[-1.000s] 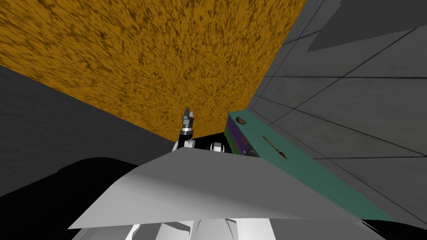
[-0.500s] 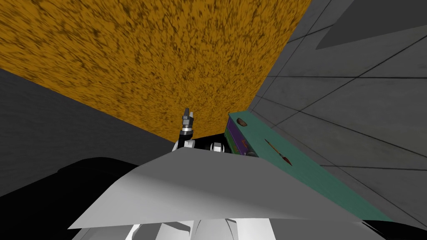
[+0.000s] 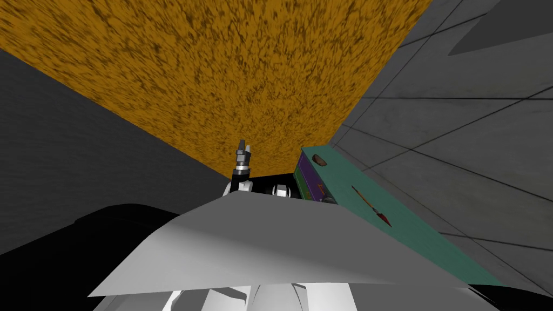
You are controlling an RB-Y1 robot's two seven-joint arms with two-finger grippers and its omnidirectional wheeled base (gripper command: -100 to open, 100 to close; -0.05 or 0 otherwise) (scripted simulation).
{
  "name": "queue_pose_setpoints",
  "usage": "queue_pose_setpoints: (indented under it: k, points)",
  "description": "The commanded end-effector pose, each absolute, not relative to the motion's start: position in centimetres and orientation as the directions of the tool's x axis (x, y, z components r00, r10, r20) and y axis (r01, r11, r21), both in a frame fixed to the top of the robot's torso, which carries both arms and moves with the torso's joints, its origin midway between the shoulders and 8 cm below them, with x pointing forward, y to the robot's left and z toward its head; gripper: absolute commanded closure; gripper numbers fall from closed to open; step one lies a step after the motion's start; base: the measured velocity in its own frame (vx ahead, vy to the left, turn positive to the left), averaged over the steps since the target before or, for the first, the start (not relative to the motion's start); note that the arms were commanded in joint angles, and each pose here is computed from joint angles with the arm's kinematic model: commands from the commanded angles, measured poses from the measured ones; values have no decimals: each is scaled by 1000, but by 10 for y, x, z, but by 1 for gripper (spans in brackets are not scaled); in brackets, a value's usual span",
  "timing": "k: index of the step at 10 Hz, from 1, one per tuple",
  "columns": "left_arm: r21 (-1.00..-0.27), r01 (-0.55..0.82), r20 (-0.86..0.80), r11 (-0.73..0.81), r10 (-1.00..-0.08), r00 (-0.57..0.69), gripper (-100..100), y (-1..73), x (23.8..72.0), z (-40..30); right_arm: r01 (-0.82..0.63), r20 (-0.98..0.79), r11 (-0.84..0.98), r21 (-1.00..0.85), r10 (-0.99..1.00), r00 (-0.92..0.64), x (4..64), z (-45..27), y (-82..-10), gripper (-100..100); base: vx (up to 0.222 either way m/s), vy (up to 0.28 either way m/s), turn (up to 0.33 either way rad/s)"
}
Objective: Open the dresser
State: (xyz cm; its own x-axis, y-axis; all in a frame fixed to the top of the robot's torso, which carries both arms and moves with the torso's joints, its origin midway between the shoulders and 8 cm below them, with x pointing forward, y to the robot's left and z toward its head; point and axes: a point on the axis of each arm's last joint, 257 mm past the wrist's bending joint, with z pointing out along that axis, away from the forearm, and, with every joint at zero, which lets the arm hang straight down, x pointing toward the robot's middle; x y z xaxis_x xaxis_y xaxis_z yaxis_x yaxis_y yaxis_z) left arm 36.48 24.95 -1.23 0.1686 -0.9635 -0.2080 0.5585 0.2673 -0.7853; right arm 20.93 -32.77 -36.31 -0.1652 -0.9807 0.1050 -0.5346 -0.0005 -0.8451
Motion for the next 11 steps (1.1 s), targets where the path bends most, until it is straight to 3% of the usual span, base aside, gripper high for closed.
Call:
queue_pose_setpoints:
  k: [1,8,9,11]
  points:
    - [-785,558,-208,267,-963,169,0,250,365,-12,-535,106,42,-844,-964,-243,207,-367,-360,-100,-85,53,359]
    - [-785,558,-208,267,-963,169,0,250,365,-12,-520,102,122,-845,-918,-382,197,-370,-418,-100,-55,46,236]
    - [-785,558,-208,268,-963,169,0,250,365,-12,-520,99,120,-846,-922,-373,196,-370,-412,100,14,-13,-225]
    - [-785,558,-208,268,-963,169,0,250,365,-12,-529,104,81,-845,-945,-311,202,-368,-388,100,73,-50,-340]
